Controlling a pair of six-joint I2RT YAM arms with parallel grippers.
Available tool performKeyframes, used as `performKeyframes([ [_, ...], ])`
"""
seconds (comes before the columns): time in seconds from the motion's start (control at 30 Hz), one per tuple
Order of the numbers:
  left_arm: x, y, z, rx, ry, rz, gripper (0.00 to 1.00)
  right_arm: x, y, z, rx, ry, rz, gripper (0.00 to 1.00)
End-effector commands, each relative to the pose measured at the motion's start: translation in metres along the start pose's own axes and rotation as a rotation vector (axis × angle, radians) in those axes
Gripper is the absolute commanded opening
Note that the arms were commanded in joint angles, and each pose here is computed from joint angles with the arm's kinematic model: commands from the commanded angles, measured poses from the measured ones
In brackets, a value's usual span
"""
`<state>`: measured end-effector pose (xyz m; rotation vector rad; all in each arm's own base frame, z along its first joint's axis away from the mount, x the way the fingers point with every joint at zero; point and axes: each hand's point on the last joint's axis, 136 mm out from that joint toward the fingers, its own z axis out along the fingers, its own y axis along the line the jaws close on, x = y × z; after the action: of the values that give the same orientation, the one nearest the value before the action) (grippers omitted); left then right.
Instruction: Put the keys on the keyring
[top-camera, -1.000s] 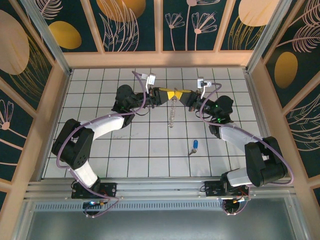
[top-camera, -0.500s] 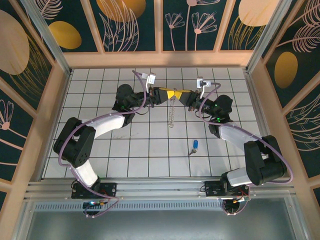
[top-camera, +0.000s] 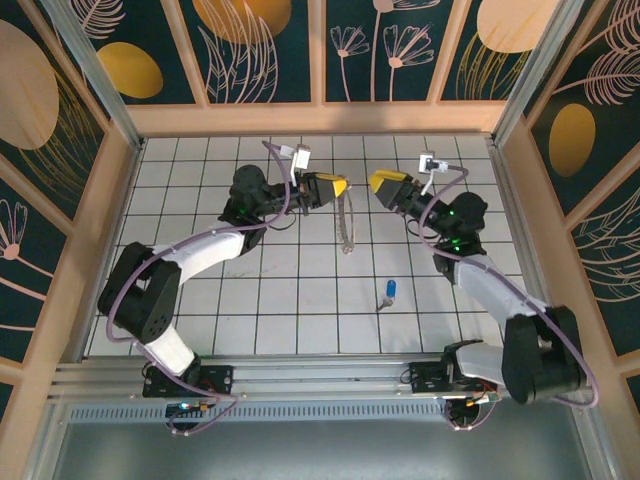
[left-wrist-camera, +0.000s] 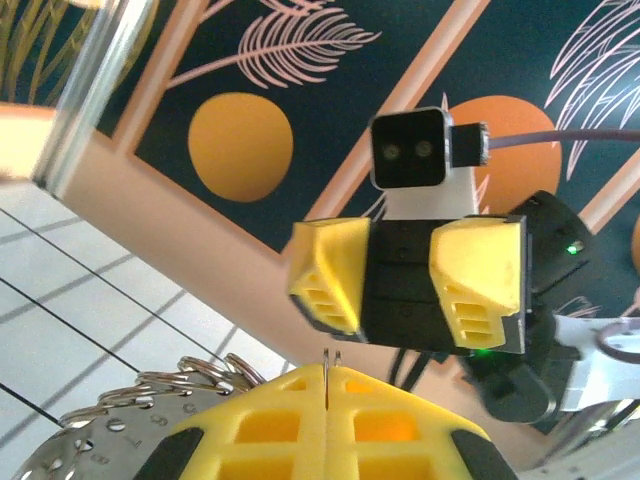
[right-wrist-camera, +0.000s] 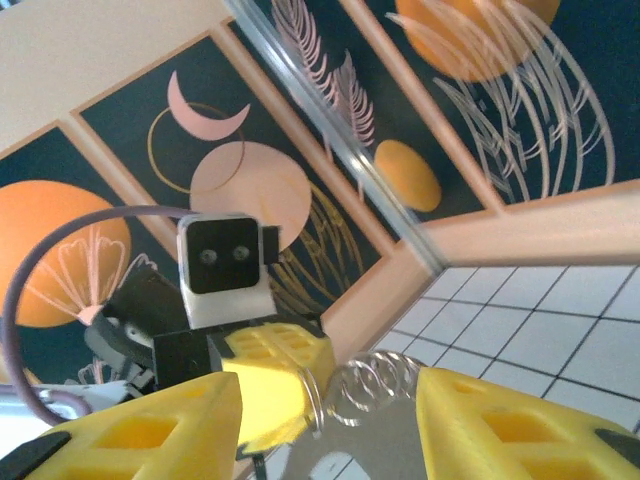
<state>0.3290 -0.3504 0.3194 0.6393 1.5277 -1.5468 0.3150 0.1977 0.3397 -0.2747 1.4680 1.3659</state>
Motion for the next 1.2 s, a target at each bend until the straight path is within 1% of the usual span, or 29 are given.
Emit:
performKeyframes([
  [0.0,-0.022,-0.014,-0.007,-0.051,-0.051,0.183,0.00,0.014,-0.020,-0.015,0.127,0.012,0.015,0.50],
  [0.13,-0.027,-0.011,-0.013,-0.127,-0.057,0.304,0.00,0.037,-0.044,-0.034,0.263,0.038,0.063,0.51],
  [0.27,-0.028,-0.006,-0.022,-0.189,-0.070,0.411,0.00,0.060,-0.066,-0.052,0.367,0.052,0.117,0.51],
  [0.33,-0.032,-0.010,-0.024,-0.195,-0.083,0.460,0.00,0.071,-0.078,-0.062,0.429,0.060,0.150,0.51],
  [0.37,-0.025,-0.007,-0.027,-0.202,-0.074,0.466,0.00,0.076,-0.083,-0.065,0.456,0.064,0.166,0.51],
  [0.5,-0.022,-0.009,-0.030,-0.199,-0.078,0.517,0.00,0.093,-0.106,-0.080,0.576,0.087,0.210,0.51],
  [0.67,-0.018,-0.007,-0.032,-0.205,-0.079,0.527,0.00,0.111,-0.130,-0.100,0.738,0.136,0.251,0.51],
  [0.83,-0.012,-0.004,-0.034,-0.210,-0.079,0.524,0.00,0.136,-0.146,-0.125,0.898,0.229,0.286,0.50],
  [1.03,-0.007,-0.009,-0.040,-0.202,-0.077,0.524,0.00,0.164,-0.151,-0.146,1.003,0.329,0.305,0.46],
  [1.17,-0.002,-0.015,-0.041,-0.173,-0.065,0.506,0.00,0.181,-0.147,-0.150,1.038,0.388,0.288,0.44],
])
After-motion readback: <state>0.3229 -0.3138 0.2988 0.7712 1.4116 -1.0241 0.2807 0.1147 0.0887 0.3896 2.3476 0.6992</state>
